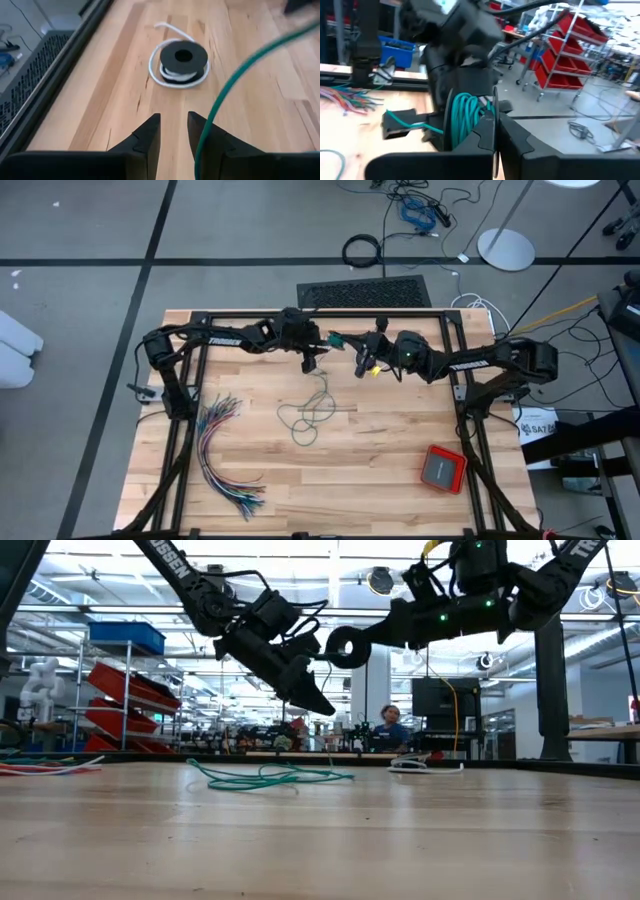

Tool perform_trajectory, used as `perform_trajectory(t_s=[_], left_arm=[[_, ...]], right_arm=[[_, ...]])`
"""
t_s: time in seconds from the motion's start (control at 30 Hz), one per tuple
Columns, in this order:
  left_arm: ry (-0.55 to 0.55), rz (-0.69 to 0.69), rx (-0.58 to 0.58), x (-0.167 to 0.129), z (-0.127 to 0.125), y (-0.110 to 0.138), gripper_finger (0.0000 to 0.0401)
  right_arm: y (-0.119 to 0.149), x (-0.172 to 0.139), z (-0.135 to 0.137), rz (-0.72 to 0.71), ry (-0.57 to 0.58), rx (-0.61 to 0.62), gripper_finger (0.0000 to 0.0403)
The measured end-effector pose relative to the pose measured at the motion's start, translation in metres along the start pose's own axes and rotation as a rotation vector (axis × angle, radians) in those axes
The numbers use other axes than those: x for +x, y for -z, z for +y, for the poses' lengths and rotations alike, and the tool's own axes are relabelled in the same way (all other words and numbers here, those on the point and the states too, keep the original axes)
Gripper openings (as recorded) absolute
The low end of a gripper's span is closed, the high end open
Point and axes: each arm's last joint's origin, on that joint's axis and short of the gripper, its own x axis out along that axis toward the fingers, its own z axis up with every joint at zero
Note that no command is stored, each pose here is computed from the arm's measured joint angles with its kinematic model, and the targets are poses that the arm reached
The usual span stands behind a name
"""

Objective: Coil cords
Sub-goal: Coil the green wire onto the spool

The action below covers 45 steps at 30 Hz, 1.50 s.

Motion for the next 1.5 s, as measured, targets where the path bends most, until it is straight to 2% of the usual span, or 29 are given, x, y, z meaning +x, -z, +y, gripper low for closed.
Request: perform_trajectory(t_s=[0.4,0.6,0.77,1.03,1.2,1.5], left_arm=[[-0.021,-0.166,-0.078,-0.011,-0.018,0.04,0.0105],[-0.059,-0.196,-0.063,-0.026,-0.027,0.047,0.0105],[-0.051,-0.222,-0.052,-0.024,-0.033,0.048,0.0105],[-0.056,-0.214,-0.039,-0.011,-0.047,0.052,0.0105],[-0.162,-0.18,-0.074,-0.011,-0.049,0.056,0.0105],[-0.176,-0.185,-0.148,-0.003,-0.053,0.067,0.0105]], right_arm=[[-0.007,-0.006,-0.003,0.014,0.013,-0.02,0.0],[-0.005,-0.006,-0.003,0.037,0.029,-0.024,0.0],[-0.007,-0.006,-0.003,0.023,0.033,-0.026,0.0],[-0.007,-0.006,-0.004,0.017,0.035,-0.028,0.0],[-0.007,-0.006,-0.004,0.017,0.035,-0.033,0.0],[-0.009,-0.006,-0.004,0.002,0.038,-0.038,0.0]])
